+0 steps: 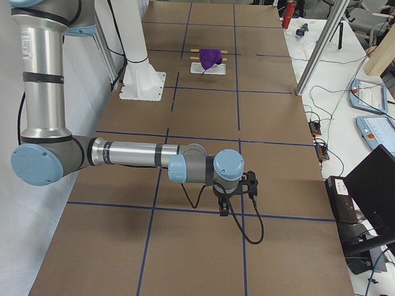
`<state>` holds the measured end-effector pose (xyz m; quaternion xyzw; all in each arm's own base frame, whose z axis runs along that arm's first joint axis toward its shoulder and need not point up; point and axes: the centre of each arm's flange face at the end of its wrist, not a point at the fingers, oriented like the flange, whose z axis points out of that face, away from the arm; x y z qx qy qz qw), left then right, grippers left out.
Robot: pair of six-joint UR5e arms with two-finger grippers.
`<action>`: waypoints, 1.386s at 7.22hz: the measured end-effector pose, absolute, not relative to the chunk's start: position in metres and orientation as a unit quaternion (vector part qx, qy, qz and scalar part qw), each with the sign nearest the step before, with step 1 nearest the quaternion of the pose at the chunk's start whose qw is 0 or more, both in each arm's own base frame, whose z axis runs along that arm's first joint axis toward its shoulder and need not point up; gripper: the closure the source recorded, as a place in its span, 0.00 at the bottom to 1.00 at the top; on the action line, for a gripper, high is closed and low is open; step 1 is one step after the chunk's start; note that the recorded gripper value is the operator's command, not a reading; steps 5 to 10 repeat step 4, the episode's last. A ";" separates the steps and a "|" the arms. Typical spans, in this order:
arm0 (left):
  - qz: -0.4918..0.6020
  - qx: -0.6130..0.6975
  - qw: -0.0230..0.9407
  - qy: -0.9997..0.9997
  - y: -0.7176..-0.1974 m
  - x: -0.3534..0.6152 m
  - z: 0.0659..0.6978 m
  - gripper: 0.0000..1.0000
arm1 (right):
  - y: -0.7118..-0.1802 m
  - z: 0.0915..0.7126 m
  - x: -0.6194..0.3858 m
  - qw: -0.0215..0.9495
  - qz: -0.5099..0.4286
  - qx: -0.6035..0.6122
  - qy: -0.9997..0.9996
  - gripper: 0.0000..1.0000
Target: Hang towel on rack
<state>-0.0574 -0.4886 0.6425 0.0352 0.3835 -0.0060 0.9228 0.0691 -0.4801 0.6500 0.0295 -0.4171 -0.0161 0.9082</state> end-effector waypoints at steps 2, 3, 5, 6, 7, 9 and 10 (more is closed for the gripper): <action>-0.005 0.035 0.923 0.383 -0.489 -0.057 0.643 0.00 | -0.479 0.649 0.072 0.908 -0.012 0.031 -0.417 0.00; -0.005 0.036 0.923 0.383 -0.489 -0.057 0.642 0.00 | -0.479 0.649 0.074 0.908 -0.012 0.032 -0.417 0.00; -0.005 0.036 0.923 0.383 -0.489 -0.057 0.642 0.00 | -0.479 0.649 0.074 0.908 -0.011 0.032 -0.417 0.00; -0.005 0.036 0.923 0.383 -0.489 -0.057 0.642 0.00 | -0.479 0.649 0.074 0.908 -0.011 0.032 -0.417 0.00; -0.005 0.036 0.923 0.383 -0.489 -0.057 0.642 0.00 | -0.479 0.649 0.074 0.908 -0.011 0.032 -0.417 0.00; -0.005 0.036 0.923 0.383 -0.489 -0.057 0.642 0.00 | -0.479 0.649 0.074 0.908 -0.011 0.032 -0.417 0.00; -0.005 0.036 0.923 0.383 -0.489 -0.057 0.642 0.00 | -0.479 0.649 0.074 0.908 -0.011 0.032 -0.417 0.00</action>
